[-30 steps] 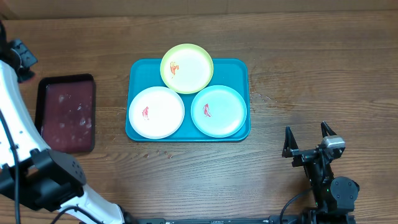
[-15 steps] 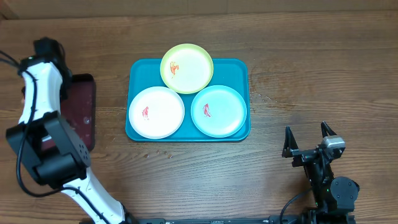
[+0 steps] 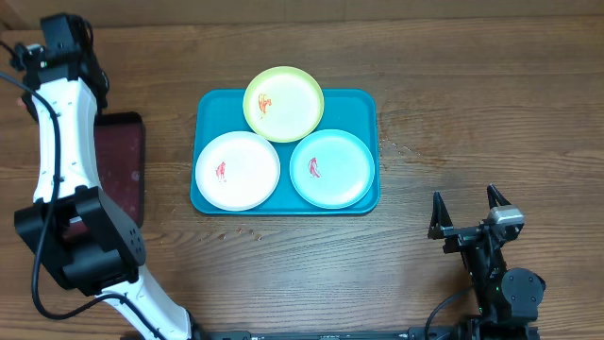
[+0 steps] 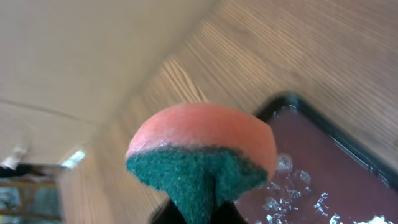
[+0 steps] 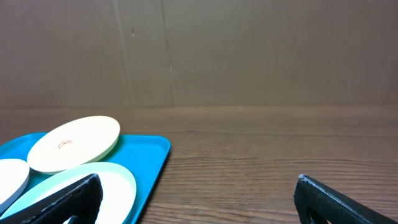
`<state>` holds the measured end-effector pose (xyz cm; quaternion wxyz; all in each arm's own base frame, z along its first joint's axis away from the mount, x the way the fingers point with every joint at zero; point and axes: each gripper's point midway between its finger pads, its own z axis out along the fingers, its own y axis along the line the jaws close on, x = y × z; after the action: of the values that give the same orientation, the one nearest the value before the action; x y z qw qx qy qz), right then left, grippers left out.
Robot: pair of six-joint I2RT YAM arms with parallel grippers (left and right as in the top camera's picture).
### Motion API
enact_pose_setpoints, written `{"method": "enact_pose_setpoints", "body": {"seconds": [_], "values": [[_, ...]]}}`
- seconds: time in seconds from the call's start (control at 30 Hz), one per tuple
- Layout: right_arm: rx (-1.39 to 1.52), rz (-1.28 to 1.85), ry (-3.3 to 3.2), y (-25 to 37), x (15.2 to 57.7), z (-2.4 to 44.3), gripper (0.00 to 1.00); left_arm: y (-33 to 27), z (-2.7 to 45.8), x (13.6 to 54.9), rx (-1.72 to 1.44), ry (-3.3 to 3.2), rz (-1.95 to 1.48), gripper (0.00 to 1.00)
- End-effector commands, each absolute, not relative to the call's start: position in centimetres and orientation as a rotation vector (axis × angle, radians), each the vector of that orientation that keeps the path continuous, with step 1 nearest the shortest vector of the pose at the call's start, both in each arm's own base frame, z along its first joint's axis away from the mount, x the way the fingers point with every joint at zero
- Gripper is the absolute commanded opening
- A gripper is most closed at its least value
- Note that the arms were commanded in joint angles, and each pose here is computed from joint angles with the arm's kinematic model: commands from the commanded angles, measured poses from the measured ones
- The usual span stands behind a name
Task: Clean dirty plates on tray and stack at the side
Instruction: 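Lift the sponge out of the water tray with the left gripper, then carry the sponge to the white plate and place it on it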
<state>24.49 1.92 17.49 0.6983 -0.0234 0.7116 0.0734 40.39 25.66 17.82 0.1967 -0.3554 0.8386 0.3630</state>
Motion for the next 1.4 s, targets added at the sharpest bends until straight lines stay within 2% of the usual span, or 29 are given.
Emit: {"method": "enact_pose_setpoints", "body": {"seconds": [0.0, 0.1, 0.2, 0.3, 0.4, 0.5, 0.63, 0.7, 0.77, 0.87, 0.97, 1.0, 1.2, 1.37], "values": [[-0.056, 0.156, 1.581, 1.9, 24.5, 17.3, 1.00, 25.4, 10.8, 37.4, -1.042, 2.505, 1.051, 0.04], [-0.056, 0.155, 1.580, 1.9, 24.5, 17.3, 1.00, 26.7, 13.9, 36.6, -1.010, 2.370, 1.337, 0.04], [-0.056, 0.155, 1.580, 1.9, 24.5, 17.3, 1.00, 26.9, 19.7, 37.7, -0.964, 2.194, 1.492, 0.04], [-0.056, 0.155, 1.580, 1.9, 24.5, 17.3, 1.00, 25.6, 24.6, 40.0, -0.958, 2.106, 1.372, 0.04], [-0.056, 0.156, 1.581, 1.9, 24.5, 17.3, 1.00, 24.0, 27.3, 42.0, -0.954, 2.084, 1.146, 0.04], [-0.056, 0.155, 1.581, 1.9, 24.5, 17.3, 1.00, 22.7, 25.6, 43.1, -0.930, 2.174, 0.965, 0.04], [-0.056, 0.155, 1.580, 1.9, 24.5, 17.3, 1.00, 21.6, 17.9, 42.8, -0.928, 2.386, 0.830, 0.04], [-0.056, 0.155, 1.580, 1.9, 24.5, 17.3, 1.00, 21.7, 13.5, 41.3, -0.958, 2.465, 0.871, 0.05], [-0.056, 0.156, 1.581, 1.9, 24.5, 17.3, 1.00, 22.5, 11.7, 39.3, -1.009, 2.461, 1.024, 0.04], [-0.056, 0.155, 1.580, 1.9, 24.5, 17.3, 1.00, 23.9, 13.4, 38.0, -1.020, 2.382, 1.212, 0.04], [-0.056, 0.155, 1.580, 1.9, 24.5, 17.3, 1.00, 24.4, 17.8, 38.4, -1.038, 2.289, 1.229, 0.04], [-0.056, 0.156, 1.581, 1.9, 24.5, 17.3, 1.00, 23.8, 20.7, 39.5, -1.062, 2.256, 1.097, 0.04], [-0.056, 0.155, 1.580, 1.9, 24.5, 17.3, 1.00, 17.7, 28.6, 42.7, -0.988, 2.233, 0.383, 0.04], [-0.056, 0.155, 1.581, 1.9, 24.5, 17.3, 1.00, 11.7, 30.7, 41.9, -0.839, 2.318, -0.012, 0.04]]}}
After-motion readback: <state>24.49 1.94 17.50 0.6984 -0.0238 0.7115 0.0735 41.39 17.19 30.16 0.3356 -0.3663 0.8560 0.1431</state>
